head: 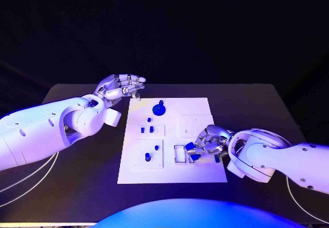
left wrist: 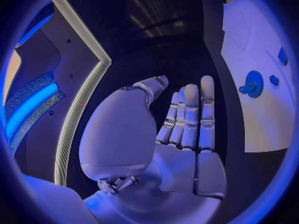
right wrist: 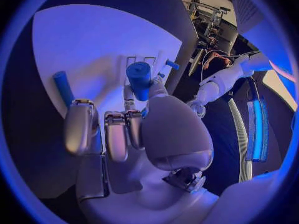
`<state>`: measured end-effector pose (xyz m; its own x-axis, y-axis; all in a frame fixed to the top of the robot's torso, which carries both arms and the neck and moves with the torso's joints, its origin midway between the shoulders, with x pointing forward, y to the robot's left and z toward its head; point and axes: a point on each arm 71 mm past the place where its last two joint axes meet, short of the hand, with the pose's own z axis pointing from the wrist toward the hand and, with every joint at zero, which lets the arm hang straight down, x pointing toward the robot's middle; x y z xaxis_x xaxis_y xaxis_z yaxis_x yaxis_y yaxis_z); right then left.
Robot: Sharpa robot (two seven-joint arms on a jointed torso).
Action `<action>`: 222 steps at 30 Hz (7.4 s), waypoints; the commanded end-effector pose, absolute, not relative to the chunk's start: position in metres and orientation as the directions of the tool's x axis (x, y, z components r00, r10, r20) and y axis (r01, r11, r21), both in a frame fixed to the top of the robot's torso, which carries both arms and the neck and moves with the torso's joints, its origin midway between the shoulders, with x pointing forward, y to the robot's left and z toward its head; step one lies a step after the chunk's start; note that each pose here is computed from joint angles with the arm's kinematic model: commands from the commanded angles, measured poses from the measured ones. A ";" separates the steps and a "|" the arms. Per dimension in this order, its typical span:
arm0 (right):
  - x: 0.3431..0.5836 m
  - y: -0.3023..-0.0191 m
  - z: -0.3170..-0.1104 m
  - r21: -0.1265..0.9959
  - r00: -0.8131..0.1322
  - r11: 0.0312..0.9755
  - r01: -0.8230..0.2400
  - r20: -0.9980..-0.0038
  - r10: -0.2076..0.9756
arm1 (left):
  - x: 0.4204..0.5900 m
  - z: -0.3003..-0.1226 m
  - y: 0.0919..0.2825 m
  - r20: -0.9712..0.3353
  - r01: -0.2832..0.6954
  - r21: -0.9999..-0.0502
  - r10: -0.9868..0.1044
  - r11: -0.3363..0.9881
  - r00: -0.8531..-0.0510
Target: Assemble the parts on the task board
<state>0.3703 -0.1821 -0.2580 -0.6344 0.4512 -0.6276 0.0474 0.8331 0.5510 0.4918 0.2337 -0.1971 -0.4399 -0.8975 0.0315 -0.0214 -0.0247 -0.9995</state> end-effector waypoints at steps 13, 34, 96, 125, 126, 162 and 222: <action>0.372 -0.155 -0.267 0.564 -0.684 0.825 0.026 -0.592 0.426 | 0.491 -0.196 0.231 0.042 -0.019 -0.999 -0.892 -0.037 -0.450; 0.378 -0.150 -0.271 0.525 -0.665 0.851 -0.026 -0.644 0.377 | 0.492 -0.196 0.232 0.041 -0.020 -0.999 -0.894 -0.035 -0.447; 0.365 -0.160 -0.262 0.579 -0.680 0.814 -0.042 -0.614 0.401 | 0.491 -0.197 0.233 0.038 -0.029 -0.999 -0.892 -0.028 -0.451; 0.368 -0.161 -0.263 0.546 -0.670 0.836 -0.059 -0.642 0.372 | 0.491 -0.197 0.232 0.037 -0.030 -0.999 -0.891 -0.026 -0.452; 0.368 -0.161 -0.263 0.544 -0.667 0.837 -0.058 -0.645 0.373 | 0.491 -0.197 0.232 0.037 -0.030 -0.999 -0.891 -0.026 -0.452; 0.363 -0.160 -0.263 0.529 -0.683 0.841 -0.113 -0.656 0.321 | 0.491 -0.197 0.235 0.032 -0.029 -0.999 -0.895 -0.022 -0.446; 0.365 -0.212 -0.257 0.616 -0.616 0.786 0.061 -0.596 0.515 | 0.491 -0.197 0.235 0.038 -0.034 -0.999 -0.890 -0.025 -0.454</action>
<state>0.3641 -0.2115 -0.2598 -0.6379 0.4934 -0.5913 0.0749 0.8039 0.5900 0.4917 0.2371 -0.1984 -0.4363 -0.8993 0.0295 -0.0378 -0.0144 -0.9992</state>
